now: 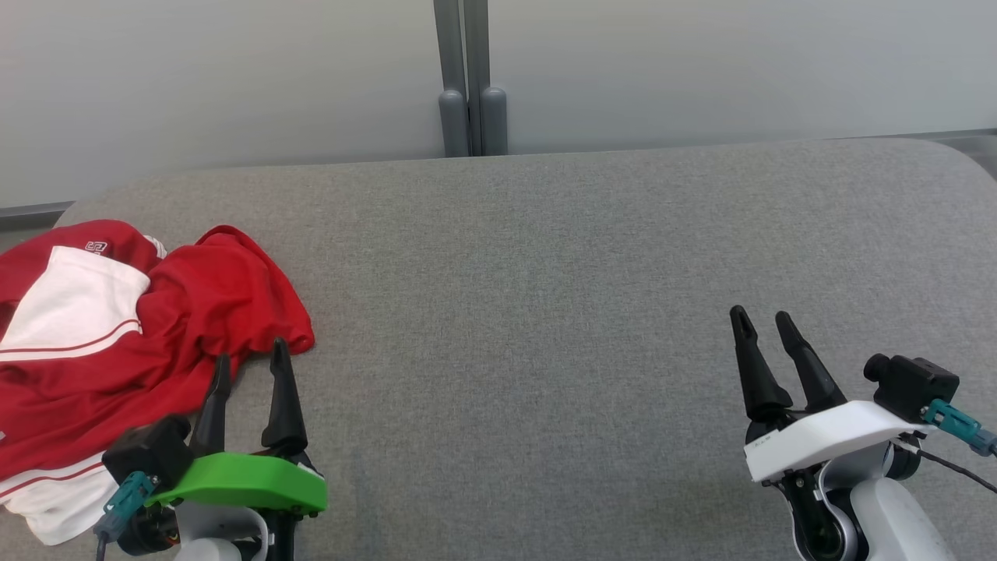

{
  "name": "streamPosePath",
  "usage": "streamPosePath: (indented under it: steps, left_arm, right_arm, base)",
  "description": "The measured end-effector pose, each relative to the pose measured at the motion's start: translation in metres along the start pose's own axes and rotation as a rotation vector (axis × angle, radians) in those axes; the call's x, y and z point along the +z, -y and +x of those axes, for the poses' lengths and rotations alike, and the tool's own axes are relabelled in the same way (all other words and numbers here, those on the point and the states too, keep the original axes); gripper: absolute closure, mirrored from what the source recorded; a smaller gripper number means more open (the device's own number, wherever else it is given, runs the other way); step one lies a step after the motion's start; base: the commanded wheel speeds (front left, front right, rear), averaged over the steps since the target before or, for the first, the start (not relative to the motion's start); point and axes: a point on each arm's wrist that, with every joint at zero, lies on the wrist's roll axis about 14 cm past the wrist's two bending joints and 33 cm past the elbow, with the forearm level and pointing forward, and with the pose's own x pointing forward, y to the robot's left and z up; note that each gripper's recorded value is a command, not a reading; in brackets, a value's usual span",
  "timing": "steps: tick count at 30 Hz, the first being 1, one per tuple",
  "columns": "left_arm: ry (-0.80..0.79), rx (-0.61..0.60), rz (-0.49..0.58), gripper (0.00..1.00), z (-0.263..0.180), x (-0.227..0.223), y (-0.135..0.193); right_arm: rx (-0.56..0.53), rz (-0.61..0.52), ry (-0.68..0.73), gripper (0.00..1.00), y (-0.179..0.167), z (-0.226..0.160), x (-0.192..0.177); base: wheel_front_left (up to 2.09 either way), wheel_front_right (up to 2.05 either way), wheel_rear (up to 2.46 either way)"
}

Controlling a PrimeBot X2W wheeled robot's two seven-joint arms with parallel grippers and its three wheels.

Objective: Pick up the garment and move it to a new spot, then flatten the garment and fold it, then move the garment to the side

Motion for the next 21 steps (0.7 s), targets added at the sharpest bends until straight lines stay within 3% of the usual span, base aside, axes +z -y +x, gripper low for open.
streamPosePath:
  steps: [21]
  left_arm:
    - [0.052, -0.04, 0.183, 0.0, -0.001, 0.007, 0.009]
  right_arm:
    - [0.061, -0.186, 0.011, 0.0, -0.011, 0.003, 0.0]
  base:
    - [0.0, 0.0, 0.0]
